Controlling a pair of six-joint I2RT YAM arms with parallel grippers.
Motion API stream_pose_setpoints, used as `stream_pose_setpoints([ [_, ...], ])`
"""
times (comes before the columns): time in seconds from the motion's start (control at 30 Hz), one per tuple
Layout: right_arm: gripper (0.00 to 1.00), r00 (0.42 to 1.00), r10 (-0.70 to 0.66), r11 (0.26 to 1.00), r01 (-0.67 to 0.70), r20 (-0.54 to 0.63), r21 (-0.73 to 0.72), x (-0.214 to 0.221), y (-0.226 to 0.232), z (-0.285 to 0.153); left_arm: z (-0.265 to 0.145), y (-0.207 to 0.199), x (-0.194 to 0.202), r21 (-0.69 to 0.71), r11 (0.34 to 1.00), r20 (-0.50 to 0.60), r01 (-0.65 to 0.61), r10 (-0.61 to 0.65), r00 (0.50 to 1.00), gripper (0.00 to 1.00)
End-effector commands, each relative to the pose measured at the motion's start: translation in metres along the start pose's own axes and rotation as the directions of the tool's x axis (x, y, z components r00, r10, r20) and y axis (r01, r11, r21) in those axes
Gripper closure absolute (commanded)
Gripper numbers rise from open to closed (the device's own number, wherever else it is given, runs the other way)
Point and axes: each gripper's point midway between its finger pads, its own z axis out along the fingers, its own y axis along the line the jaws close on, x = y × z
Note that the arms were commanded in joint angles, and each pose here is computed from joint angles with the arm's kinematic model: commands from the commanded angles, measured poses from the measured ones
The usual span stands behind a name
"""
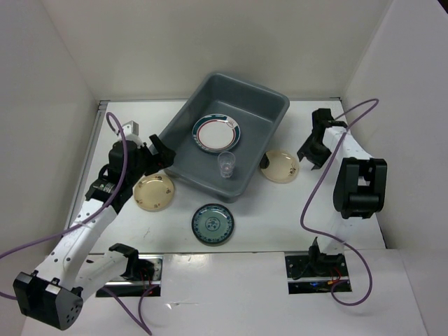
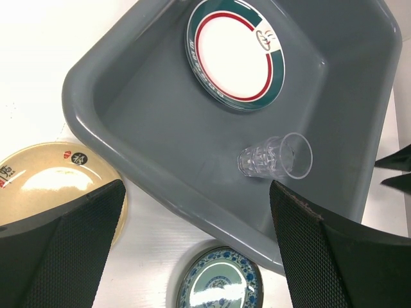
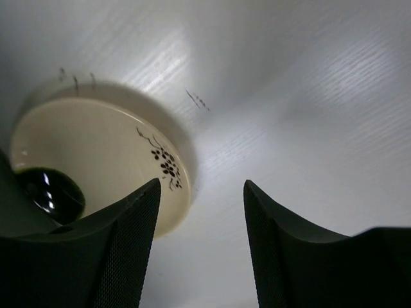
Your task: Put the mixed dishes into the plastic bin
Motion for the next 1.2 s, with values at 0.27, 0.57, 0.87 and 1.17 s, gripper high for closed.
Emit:
stream_pose_setpoints([
  [0.27,0.41,0.986,0.059,0.967,-0.096,-0.159,-0.238,0.048,0.031,0.016,0.004,-0.005,-0.009,0.021,1.0,0.037,0.019,-0.02,0.999,0.0],
  [0.57,0.53,0.975,0.081,0.967,-0.128,-0.209,-0.222,0.074,0.023,0.042,0.004,-0.005,-0.011,0.026,1.0,0.045,0.002,-0.003,0.999,0.0],
  [0.87,0.65,0.976,0.17,0.946,-0.201,-0.139,-0.255,0.073,0.02,0.041,0.004,-0.012,-0.018,0.044,0.999,0.058,-0.017,0.014,0.998,0.0],
  [1.17,0.74,0.973,0.222,0.931,-0.229,-0.056,-0.284,0.067,0.015,0.041,0.003,-0.016,-0.02,0.065,0.998,0.055,-0.027,0.023,0.998,0.0],
])
